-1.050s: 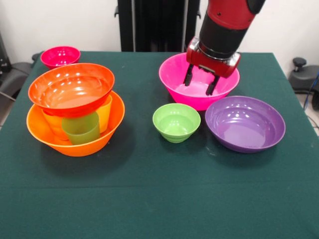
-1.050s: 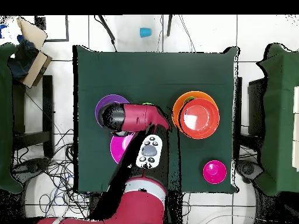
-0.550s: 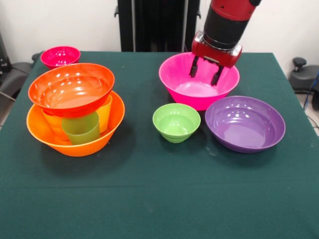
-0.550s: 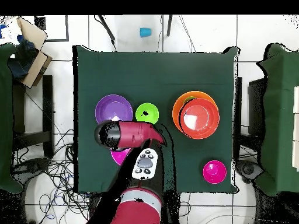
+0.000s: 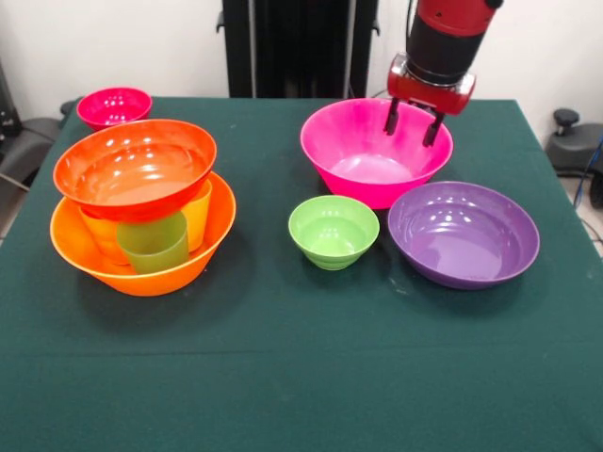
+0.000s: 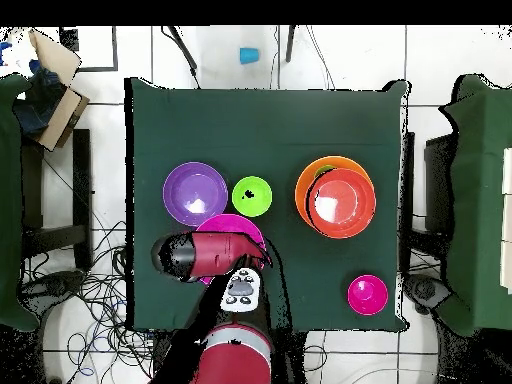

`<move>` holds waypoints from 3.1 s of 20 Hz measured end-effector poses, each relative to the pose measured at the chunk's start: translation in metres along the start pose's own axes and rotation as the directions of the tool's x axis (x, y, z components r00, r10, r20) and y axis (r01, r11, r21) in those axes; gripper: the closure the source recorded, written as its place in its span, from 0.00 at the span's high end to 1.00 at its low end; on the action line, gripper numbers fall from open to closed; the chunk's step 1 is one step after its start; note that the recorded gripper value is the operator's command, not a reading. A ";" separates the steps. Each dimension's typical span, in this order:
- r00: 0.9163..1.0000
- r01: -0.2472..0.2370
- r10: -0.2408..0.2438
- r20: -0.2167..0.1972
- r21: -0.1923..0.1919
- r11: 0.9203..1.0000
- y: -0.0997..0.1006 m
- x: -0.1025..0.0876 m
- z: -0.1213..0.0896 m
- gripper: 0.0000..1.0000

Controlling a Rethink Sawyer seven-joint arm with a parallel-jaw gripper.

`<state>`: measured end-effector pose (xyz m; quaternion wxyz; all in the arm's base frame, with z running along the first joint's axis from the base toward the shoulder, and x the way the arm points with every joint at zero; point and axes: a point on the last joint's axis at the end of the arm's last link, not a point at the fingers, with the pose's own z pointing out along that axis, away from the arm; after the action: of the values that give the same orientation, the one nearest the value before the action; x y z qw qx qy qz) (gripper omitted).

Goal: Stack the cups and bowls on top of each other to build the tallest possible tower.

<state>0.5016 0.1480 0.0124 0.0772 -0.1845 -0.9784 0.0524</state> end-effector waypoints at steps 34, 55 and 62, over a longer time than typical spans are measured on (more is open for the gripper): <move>0.995 0.087 -0.086 0.045 -0.010 0.996 0.043 0.019 -0.032 1.00; 0.988 0.114 -0.124 0.094 0.100 0.988 0.047 -0.004 0.006 1.00; 0.987 0.110 -0.123 0.107 0.118 0.987 0.042 -0.010 0.006 1.00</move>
<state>0.5243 0.1831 -0.0001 0.0342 -0.1192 -0.9858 0.1129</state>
